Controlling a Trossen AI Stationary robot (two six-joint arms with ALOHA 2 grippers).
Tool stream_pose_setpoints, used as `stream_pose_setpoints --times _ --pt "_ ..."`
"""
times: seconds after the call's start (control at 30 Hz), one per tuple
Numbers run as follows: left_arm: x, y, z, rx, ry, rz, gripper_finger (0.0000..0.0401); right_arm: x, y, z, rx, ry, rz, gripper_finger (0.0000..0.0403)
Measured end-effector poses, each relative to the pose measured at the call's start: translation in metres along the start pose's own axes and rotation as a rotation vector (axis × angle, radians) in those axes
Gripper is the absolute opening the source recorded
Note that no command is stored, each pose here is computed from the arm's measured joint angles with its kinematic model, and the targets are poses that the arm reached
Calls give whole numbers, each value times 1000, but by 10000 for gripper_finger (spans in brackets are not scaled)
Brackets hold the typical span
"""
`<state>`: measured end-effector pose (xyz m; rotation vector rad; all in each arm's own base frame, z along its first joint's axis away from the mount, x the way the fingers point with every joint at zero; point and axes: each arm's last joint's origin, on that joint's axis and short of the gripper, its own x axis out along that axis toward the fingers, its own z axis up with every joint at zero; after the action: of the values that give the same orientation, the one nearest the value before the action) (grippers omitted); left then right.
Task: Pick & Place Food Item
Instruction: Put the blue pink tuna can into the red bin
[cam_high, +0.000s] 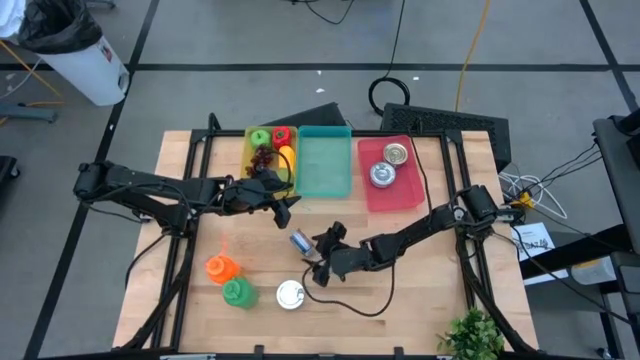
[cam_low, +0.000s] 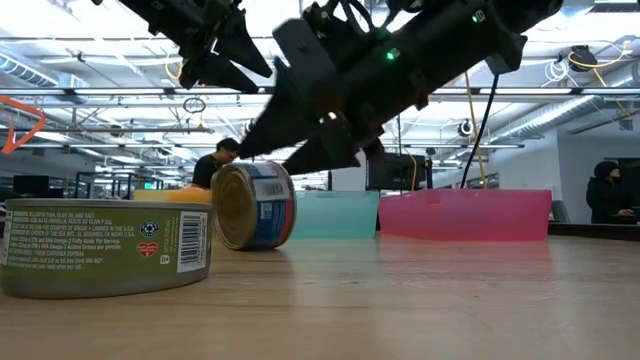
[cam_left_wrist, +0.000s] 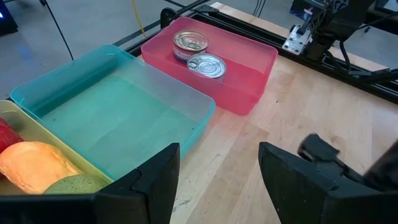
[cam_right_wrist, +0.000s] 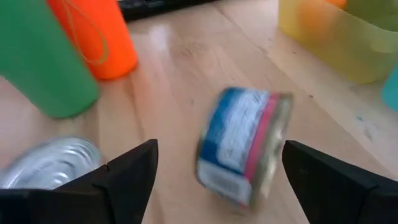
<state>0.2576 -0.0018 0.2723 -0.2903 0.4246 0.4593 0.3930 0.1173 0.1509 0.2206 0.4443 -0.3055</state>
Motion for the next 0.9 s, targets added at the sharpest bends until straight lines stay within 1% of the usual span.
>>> stream_pose_setpoints --times 0.27,0.37,0.47,0.57,0.63,0.7,0.83,0.9 --pt "0 0 1 -4 -8 -3 228 11 -2 -10 -29 -25 -27 345" --pt "0 0 1 -4 -8 -3 228 16 -5 -14 -38 -9 -37 344" --pt "0 0 1 -3 -7 -3 228 17 -8 -16 -46 12 -53 333" --pt "0 0 1 -2 -6 -3 228 15 -9 -15 -51 21 -59 311" --pt "0 0 1 0 -6 -3 228 12 -8 -11 -55 19 -53 288" --pt "0 0 1 0 -6 -2 228 10 -8 -8 -76 21 -53 259" --pt "0 0 0 1 -5 -3 228 4 -8 -2 -137 28 -44 187" --pt "0 0 0 0 -4 -2 228 1 -8 1 -167 25 -42 186"
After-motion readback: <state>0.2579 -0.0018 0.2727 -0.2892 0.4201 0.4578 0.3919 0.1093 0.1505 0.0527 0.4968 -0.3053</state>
